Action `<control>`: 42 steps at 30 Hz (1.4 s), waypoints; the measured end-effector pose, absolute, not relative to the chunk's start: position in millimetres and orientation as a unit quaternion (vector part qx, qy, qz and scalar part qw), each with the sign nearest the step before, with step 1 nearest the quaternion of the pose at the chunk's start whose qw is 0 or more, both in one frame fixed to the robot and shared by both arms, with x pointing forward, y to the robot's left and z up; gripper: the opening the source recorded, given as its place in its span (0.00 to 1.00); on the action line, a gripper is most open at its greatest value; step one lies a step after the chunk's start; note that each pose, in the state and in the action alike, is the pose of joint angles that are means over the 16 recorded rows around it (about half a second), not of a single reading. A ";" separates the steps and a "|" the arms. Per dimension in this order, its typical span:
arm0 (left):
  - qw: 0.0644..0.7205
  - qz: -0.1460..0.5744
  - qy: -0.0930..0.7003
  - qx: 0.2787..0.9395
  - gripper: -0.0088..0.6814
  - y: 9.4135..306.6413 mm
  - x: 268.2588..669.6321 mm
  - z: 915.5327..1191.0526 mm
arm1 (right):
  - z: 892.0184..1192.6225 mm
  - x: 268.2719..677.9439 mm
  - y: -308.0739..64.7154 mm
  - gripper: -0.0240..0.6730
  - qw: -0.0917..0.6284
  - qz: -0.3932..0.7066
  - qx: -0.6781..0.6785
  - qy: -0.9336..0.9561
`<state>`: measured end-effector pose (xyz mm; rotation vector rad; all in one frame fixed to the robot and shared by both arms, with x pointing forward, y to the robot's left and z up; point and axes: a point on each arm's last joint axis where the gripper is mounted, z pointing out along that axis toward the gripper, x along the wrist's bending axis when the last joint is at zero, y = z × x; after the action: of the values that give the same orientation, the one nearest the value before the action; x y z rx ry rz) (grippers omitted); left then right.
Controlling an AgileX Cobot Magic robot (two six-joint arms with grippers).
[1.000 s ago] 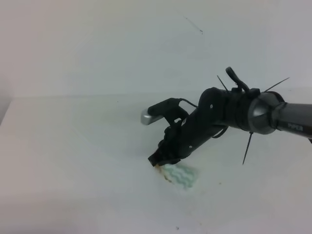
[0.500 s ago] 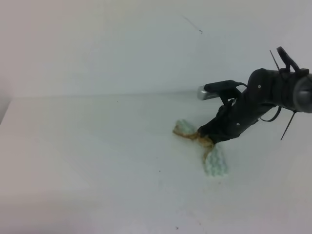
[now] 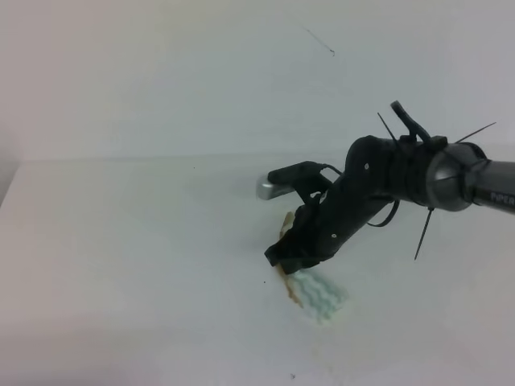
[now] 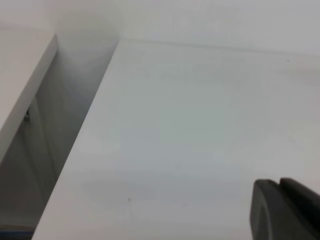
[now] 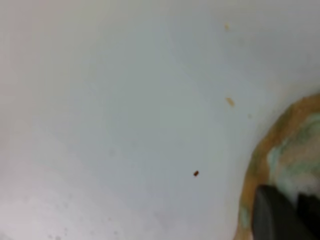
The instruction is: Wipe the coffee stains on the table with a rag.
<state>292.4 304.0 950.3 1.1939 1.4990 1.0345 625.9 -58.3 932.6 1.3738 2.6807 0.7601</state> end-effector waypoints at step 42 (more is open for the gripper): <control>0.463 0.421 0.610 0.486 0.01 304.0 292.4 950.3 | 964.7 586.6 -203.6 0.04 0.160 0.333 0.543 0.754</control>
<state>292.4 304.0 950.3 1.1939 1.4990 1.0345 586.6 -203.6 964.7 1.5501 2.1541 0.9514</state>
